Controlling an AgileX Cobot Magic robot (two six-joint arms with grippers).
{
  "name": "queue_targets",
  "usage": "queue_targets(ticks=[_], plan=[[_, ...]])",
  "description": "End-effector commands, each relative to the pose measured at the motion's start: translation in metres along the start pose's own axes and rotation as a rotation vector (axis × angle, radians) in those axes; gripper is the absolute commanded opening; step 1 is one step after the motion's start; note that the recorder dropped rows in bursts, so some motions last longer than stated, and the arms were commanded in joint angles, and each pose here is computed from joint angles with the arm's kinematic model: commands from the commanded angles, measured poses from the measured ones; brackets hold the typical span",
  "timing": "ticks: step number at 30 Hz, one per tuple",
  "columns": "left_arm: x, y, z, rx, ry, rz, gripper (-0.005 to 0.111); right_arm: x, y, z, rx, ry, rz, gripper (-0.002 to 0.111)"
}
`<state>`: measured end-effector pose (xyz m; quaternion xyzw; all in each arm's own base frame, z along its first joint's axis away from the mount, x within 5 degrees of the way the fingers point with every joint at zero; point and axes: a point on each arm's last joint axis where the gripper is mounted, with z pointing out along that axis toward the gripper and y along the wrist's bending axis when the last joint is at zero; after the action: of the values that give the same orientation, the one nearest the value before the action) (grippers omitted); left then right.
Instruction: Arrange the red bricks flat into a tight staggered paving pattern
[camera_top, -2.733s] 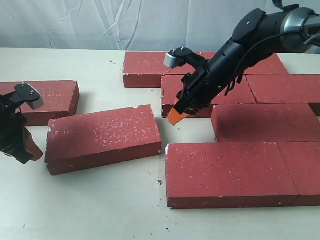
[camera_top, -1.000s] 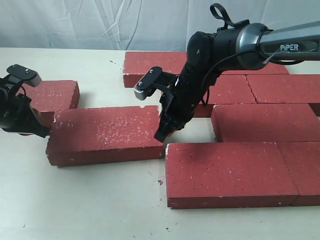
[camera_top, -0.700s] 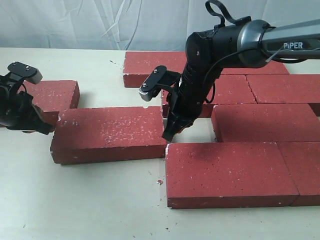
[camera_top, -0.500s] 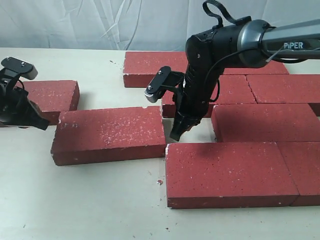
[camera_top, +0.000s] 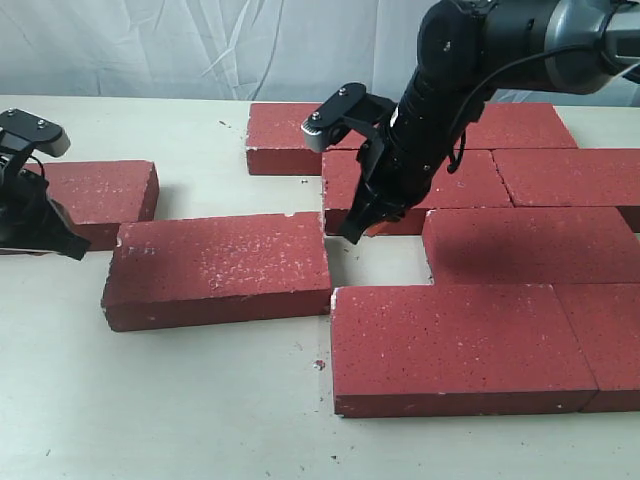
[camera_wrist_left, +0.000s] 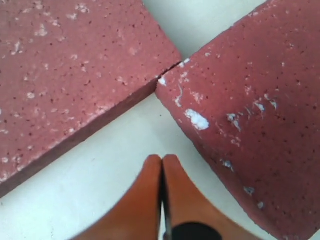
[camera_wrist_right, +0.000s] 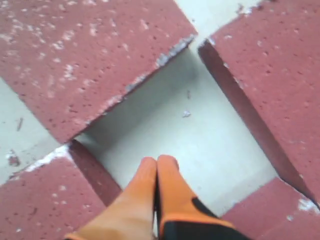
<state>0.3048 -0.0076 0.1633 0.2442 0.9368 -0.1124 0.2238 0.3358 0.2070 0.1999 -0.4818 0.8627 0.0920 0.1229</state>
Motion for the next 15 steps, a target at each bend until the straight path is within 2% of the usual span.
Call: queue_targets(ticks=[1, 8, 15], plan=[[-0.005, 0.002, 0.008, 0.069, 0.049, 0.022, 0.0, 0.001, 0.004, 0.0, -0.066, -0.011, -0.019, -0.001], [0.002, 0.002, 0.023, 0.15, 0.129, 0.019, 0.0, 0.005, -0.005, 0.013, -0.055, 0.013, -0.007, -0.001], [-0.001, 0.002, 0.027, 0.164, 0.099, -0.027, 0.0, 0.004, -0.013, 0.038, -0.032, 0.001, 0.01, -0.001]])
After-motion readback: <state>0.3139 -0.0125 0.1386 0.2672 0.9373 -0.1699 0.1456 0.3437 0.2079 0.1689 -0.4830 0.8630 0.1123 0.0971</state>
